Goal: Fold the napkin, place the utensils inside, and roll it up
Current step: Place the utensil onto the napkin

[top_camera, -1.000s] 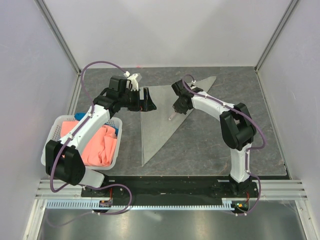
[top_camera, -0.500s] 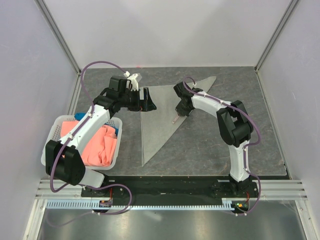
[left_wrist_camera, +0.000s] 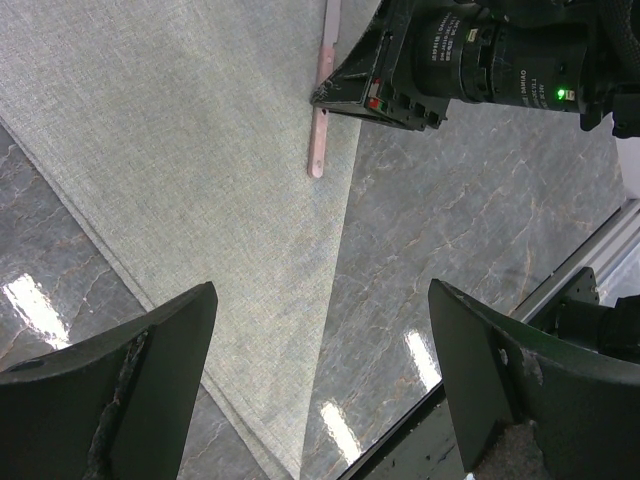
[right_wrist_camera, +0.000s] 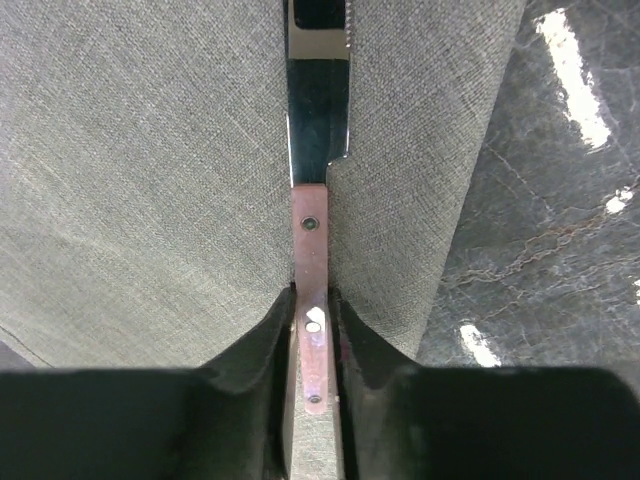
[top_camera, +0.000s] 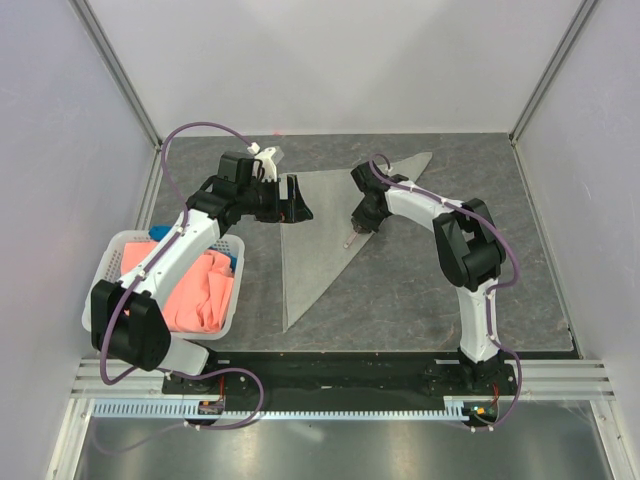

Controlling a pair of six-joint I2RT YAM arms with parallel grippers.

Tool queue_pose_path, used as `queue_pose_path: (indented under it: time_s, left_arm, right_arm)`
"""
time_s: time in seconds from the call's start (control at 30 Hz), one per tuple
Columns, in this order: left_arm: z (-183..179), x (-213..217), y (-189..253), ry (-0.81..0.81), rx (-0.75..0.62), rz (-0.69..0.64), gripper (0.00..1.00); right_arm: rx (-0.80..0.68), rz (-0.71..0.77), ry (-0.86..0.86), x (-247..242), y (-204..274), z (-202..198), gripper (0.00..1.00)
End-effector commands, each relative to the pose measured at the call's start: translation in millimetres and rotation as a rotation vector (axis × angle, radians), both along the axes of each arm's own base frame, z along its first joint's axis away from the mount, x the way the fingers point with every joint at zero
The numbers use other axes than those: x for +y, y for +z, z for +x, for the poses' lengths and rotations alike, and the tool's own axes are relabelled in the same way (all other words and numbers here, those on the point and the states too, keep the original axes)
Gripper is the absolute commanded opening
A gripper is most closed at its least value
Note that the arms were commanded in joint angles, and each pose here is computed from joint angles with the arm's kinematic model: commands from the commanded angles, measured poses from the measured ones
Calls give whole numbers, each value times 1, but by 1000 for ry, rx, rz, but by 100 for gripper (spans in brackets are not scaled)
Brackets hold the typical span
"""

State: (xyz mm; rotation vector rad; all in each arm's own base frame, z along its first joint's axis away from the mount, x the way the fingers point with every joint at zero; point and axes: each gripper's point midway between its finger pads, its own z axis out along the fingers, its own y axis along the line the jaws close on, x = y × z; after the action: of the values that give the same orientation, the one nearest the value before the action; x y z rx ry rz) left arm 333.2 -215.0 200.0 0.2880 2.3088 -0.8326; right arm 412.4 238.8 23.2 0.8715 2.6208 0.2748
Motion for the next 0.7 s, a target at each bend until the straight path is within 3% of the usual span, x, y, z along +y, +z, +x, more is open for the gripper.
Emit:
queue_pose_path:
  time_s: [0.0,0.2,0.5,0.67]
  left_arm:
    - [6,-1,27,1,-81,-30,93]
    - [6,-1,28,0,-82,-30,93]
    - [6,-1,26,2,-79,-24,93]
    - [7,1,23,7,-77,-15,93]
  right_arm:
    - [-9,32,13,7,2,5,29]
    - [-18,48,16,7,13,1,47]
    - [-203,148,151,25,94,22,50]
    - [-336,154,207,-8,127,47,51]
